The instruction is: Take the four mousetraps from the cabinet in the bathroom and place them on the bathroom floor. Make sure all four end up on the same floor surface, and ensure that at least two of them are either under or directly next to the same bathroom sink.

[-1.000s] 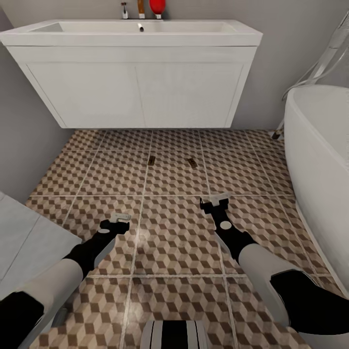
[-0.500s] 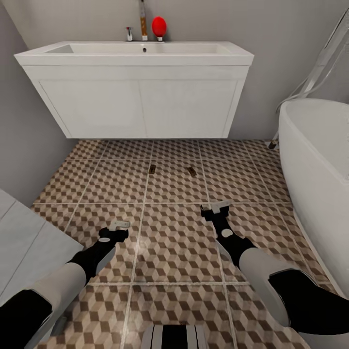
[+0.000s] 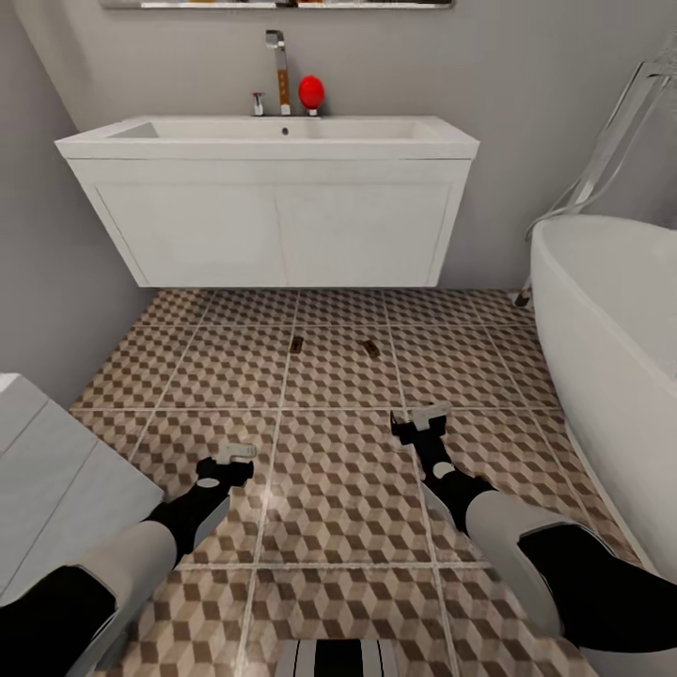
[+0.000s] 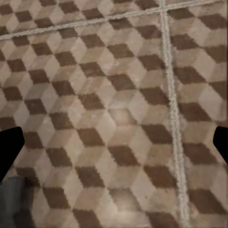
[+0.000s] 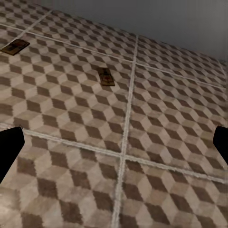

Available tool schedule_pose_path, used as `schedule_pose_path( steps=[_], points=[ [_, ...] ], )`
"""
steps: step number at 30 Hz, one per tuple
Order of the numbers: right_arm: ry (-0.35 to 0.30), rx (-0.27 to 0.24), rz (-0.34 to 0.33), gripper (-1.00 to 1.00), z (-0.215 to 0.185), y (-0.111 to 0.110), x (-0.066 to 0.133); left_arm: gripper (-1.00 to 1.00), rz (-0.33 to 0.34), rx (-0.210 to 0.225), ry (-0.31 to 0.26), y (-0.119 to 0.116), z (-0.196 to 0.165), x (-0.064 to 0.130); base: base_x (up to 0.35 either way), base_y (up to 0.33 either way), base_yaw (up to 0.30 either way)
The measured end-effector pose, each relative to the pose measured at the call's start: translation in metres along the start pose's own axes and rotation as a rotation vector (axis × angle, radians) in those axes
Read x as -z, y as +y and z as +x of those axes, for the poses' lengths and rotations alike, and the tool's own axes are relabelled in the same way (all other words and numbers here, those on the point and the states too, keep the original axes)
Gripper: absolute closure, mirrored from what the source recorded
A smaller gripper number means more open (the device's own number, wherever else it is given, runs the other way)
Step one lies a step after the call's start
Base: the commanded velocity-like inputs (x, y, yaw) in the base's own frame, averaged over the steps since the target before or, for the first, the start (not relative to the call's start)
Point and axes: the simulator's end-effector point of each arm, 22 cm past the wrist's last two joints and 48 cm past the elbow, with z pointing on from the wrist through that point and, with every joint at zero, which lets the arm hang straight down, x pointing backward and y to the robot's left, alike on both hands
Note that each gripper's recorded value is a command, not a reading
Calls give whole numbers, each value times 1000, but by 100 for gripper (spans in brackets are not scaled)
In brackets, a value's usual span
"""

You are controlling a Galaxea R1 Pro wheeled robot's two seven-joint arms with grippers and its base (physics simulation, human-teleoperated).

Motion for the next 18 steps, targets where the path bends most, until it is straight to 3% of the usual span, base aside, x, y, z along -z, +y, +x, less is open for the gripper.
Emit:
schedule_pose_path(
  steps=[4,17,18],
  points=[
    [27,-3,-8,-100,20,6,17,-100,31,3,2,-16,2,7,0,0,0],
    [33,-11,-20,-100,15,10,37,-100,95,21,-44,-40,-18,30,0,0,0],
    [41,-12,-22,-100,18,11,41,-100,104,32,-75,-46,-21,33,0,0,0]
  ],
)
